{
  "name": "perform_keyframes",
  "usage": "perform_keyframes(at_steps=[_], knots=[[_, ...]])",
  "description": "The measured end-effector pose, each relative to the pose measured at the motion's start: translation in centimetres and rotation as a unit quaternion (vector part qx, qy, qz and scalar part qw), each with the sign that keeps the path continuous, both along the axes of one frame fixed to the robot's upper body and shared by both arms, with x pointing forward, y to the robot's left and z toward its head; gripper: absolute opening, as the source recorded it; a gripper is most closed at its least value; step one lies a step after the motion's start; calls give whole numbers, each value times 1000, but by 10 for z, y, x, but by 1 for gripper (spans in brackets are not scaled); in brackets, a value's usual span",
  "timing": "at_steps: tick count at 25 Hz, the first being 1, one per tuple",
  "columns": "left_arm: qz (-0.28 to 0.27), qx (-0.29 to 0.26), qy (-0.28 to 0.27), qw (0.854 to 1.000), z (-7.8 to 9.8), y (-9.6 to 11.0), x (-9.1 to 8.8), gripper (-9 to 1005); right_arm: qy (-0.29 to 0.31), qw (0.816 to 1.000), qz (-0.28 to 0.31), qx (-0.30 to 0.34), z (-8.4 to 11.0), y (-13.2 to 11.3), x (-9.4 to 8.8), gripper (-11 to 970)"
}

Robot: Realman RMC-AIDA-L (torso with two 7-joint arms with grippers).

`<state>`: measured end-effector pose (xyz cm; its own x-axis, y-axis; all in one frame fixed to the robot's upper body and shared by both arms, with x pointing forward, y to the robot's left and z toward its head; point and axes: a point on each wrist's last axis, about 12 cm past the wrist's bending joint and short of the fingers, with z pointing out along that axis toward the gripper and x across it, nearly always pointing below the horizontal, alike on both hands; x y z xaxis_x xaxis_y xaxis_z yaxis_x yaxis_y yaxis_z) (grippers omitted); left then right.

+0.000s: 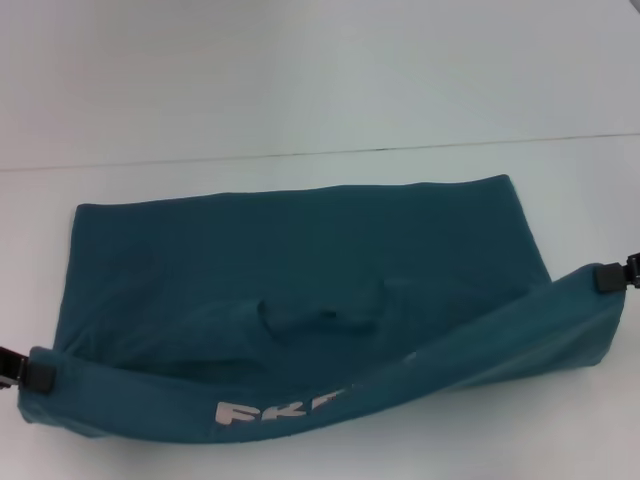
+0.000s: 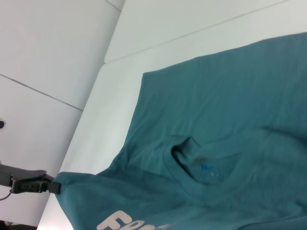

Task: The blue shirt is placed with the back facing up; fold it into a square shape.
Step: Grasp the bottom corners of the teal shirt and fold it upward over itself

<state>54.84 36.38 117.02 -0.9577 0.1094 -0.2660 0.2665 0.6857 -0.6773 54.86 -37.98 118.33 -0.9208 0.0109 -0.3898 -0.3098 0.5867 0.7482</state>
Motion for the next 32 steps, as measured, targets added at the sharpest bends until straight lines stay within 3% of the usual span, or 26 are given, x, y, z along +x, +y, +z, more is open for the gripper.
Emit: perform_keyframes(at_steps=[5, 10, 15, 18, 24, 32], knots=[[16, -1, -12, 1000, 5, 3, 5, 33, 2, 1000, -17, -3, -3, -4, 0, 65], [69, 19, -25, 997, 3, 1, 23, 33, 21, 998, -50, -17, -20, -7, 5, 67], [136, 30, -43, 989, 5, -3, 47, 33, -9, 993, -116, -12, -25, -8, 22, 70], [150, 36, -52, 987, 5, -14, 63, 33, -41, 984, -172, 3, -26, -5, 39, 71], [173, 90, -67, 978, 1, -37, 90, 33, -68, 972, -224, -7, -32, 7, 62, 73], [216, 122, -119, 961, -13, -59, 109, 33, -76, 953, -284, -67, -63, 35, 91, 77]])
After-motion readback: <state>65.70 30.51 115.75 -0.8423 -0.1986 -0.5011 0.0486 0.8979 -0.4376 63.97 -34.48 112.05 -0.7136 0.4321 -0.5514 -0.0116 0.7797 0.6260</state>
